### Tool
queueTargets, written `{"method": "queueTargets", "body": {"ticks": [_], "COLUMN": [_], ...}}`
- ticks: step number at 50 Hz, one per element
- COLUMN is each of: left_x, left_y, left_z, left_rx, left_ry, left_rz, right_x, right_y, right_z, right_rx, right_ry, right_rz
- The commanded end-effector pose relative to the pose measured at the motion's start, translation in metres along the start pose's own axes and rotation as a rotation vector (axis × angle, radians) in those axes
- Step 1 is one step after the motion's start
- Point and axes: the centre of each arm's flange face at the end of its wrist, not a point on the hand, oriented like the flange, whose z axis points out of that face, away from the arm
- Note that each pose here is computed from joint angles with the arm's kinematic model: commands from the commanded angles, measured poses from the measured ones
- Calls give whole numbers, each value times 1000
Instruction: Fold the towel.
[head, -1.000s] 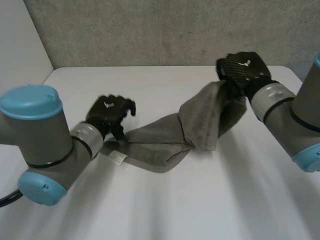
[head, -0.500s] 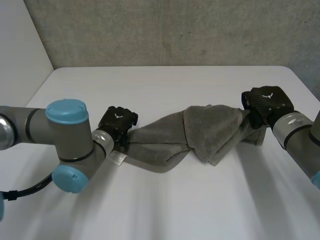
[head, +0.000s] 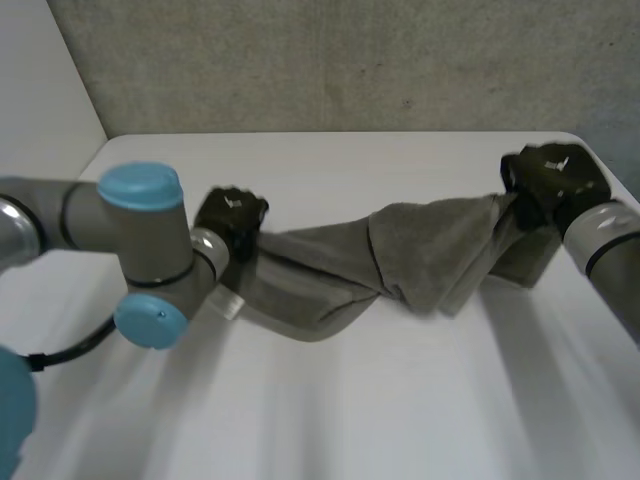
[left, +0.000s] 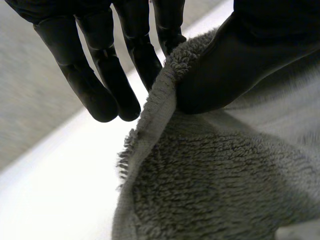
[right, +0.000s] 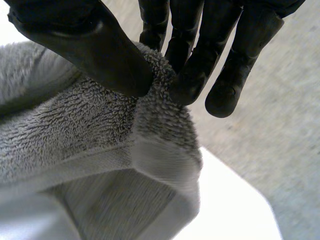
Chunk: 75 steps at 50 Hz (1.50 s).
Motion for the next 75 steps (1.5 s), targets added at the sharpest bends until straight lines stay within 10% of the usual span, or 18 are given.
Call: {"method": "queueTargets", "body": {"ticks": [1,15,32,42,49,66,75], "left_x": [-32,-70,-43,-93,-114,-59,-50], "left_y": [-83,-177,-84,-183,-213,-66,-45], "left_z": [-37,-138,-84,-59,-68,-58,-73], "left_rx": [189,463,102,483,653,158,132], "left_ry": [-112,-180,-96,-260,-279,-152,-142], "left_rz": [-71,-150,-108,-95,-228,-268,-239], "right_x": [21,64,33,28,52,-13,-12], "right_y": [-55,-123,-30,-100,-156,-26,-25], "right_z": [-8,-53,6,68,32,14,-3], "right_rx": [142,94,-261,345,567,-191,-291], "right_ry": [60,50,-240,11,141,-260,-300], "right_rz": [-24,-123,-63,-129,-34,14,34]}}
